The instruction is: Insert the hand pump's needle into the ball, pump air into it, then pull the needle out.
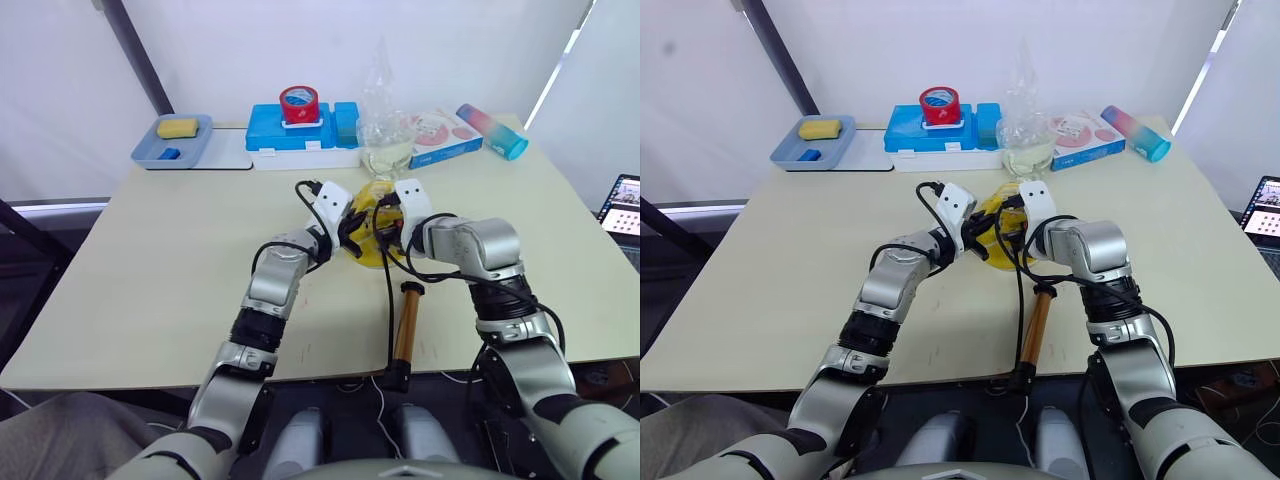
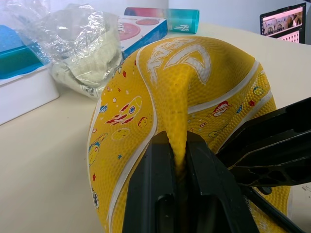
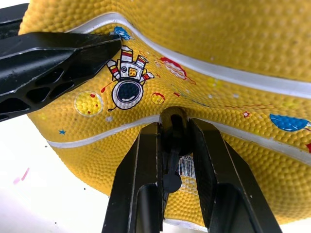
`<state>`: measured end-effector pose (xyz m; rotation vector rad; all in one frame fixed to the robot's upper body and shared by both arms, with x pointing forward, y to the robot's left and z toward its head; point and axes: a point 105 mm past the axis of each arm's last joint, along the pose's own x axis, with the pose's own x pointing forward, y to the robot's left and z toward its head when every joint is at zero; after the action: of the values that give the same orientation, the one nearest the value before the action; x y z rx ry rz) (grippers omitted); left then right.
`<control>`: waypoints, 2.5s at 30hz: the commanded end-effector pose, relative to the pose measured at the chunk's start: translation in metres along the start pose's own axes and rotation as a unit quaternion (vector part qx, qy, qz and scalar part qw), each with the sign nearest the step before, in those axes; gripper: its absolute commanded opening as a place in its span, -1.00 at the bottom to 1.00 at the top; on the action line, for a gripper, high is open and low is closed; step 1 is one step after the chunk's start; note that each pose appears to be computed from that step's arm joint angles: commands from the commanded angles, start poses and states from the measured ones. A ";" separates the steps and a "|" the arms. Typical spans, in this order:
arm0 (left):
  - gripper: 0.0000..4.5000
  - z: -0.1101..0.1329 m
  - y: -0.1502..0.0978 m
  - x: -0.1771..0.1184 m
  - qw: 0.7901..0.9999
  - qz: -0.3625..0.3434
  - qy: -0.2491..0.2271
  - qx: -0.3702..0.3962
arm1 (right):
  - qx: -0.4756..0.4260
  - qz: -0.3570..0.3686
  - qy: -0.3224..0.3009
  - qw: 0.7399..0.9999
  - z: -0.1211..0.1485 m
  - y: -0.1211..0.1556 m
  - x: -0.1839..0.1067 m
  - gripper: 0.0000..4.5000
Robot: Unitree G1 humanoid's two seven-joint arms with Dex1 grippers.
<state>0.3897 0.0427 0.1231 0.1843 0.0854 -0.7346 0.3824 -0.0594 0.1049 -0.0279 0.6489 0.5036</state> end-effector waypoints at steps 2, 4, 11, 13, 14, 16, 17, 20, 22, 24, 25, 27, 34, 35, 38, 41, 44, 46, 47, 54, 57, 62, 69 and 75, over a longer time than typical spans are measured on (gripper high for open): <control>-1.00 0.005 -0.041 0.010 0.996 -0.084 -0.010 0.002 | 0.019 -0.047 0.071 0.996 -0.053 -0.021 0.017 -0.87; -1.00 0.004 -0.041 0.010 0.996 -0.084 -0.009 0.002 | 0.009 -0.041 0.051 0.998 -0.046 -0.021 0.012 -0.87; -1.00 0.002 -0.037 0.009 0.996 -0.084 -0.007 0.008 | -0.017 -0.023 0.000 1.000 -0.013 -0.018 -0.022 -0.87; -1.00 0.002 -0.037 0.009 0.996 -0.085 -0.008 0.010 | -0.029 -0.019 -0.016 0.999 -0.005 -0.018 -0.033 -0.87; -1.00 0.002 -0.037 0.009 0.996 -0.085 -0.008 0.010 | -0.036 -0.014 -0.022 0.999 -0.003 -0.017 -0.036 -0.87; -1.00 0.001 -0.036 0.009 0.996 -0.085 -0.008 0.010 | -0.041 -0.004 -0.031 0.999 -0.003 -0.014 -0.042 -0.87; -1.00 0.001 -0.036 0.010 0.996 -0.086 -0.007 0.010 | -0.053 -0.005 -0.037 0.998 -0.003 -0.015 -0.044 -0.87; -1.00 0.000 -0.036 0.012 0.996 -0.087 -0.007 0.011 | -0.068 -0.006 -0.048 0.997 -0.005 -0.015 -0.047 -0.87; -1.00 0.002 -0.037 0.013 0.996 -0.088 -0.008 0.011 | -0.074 -0.003 -0.058 0.996 -0.005 -0.015 -0.047 -0.87; -1.00 0.003 -0.037 0.015 0.996 -0.090 -0.010 0.013 | -0.091 -0.002 -0.069 0.993 -0.005 -0.015 -0.049 -0.28; -1.00 0.003 -0.037 0.015 0.996 -0.090 -0.010 0.013 | -0.097 -0.002 -0.071 0.993 -0.006 -0.016 -0.049 -0.09; -1.00 0.003 -0.037 0.015 0.996 -0.090 -0.010 0.014 | -0.114 -0.001 -0.081 0.990 -0.007 -0.017 -0.051 0.41; -1.00 0.004 -0.036 0.016 0.996 -0.089 -0.012 0.019 | -0.163 0.007 -0.120 0.979 -0.013 -0.031 -0.070 0.98; -1.00 0.004 -0.035 0.016 0.996 -0.088 -0.012 0.019 | -0.171 0.009 -0.136 0.976 -0.012 -0.034 -0.075 0.98; -1.00 0.005 -0.034 0.016 0.996 -0.088 -0.012 0.021 | -0.190 0.025 -0.155 0.969 -0.017 -0.039 -0.089 0.98; -1.00 0.004 -0.034 0.016 0.995 -0.092 -0.009 0.024 | -0.194 0.039 -0.162 0.967 -0.025 -0.046 -0.101 0.98; -1.00 0.004 -0.034 0.017 0.995 -0.096 -0.007 0.028 | -0.191 0.052 -0.175 0.965 -0.033 -0.051 -0.113 0.98; -1.00 0.003 -0.033 0.019 0.994 -0.102 -0.002 0.033 | -0.191 0.051 -0.217 0.956 -0.031 -0.055 -0.125 0.98; -1.00 0.003 -0.034 0.019 0.994 -0.105 0.000 0.036 | -0.188 0.056 -0.237 0.951 -0.031 -0.056 -0.131 0.98; -1.00 0.008 -0.031 0.026 0.992 -0.117 0.000 0.049 | -0.158 0.127 -0.247 0.948 -0.058 -0.087 -0.173 0.98; -1.00 0.009 -0.030 0.027 0.992 -0.118 0.000 0.054 | -0.164 0.140 -0.246 0.945 -0.063 -0.097 -0.183 0.98; -1.00 0.008 -0.032 0.028 0.991 -0.121 -0.001 0.059 | -0.211 0.155 -0.251 0.932 -0.080 -0.119 -0.207 0.98; -1.00 0.008 -0.033 0.027 0.990 -0.128 -0.001 0.053 | -0.259 0.219 -0.257 0.905 -0.094 -0.125 -0.224 0.98; -0.83 0.018 -0.033 0.025 0.989 -0.139 -0.022 0.037 | -0.254 0.238 -0.275 0.896 -0.092 -0.126 -0.231 0.99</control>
<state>0.3924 0.0059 0.1413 0.2504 0.0022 -0.9686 0.2301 -0.2818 0.1358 -0.1952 0.0020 1.1226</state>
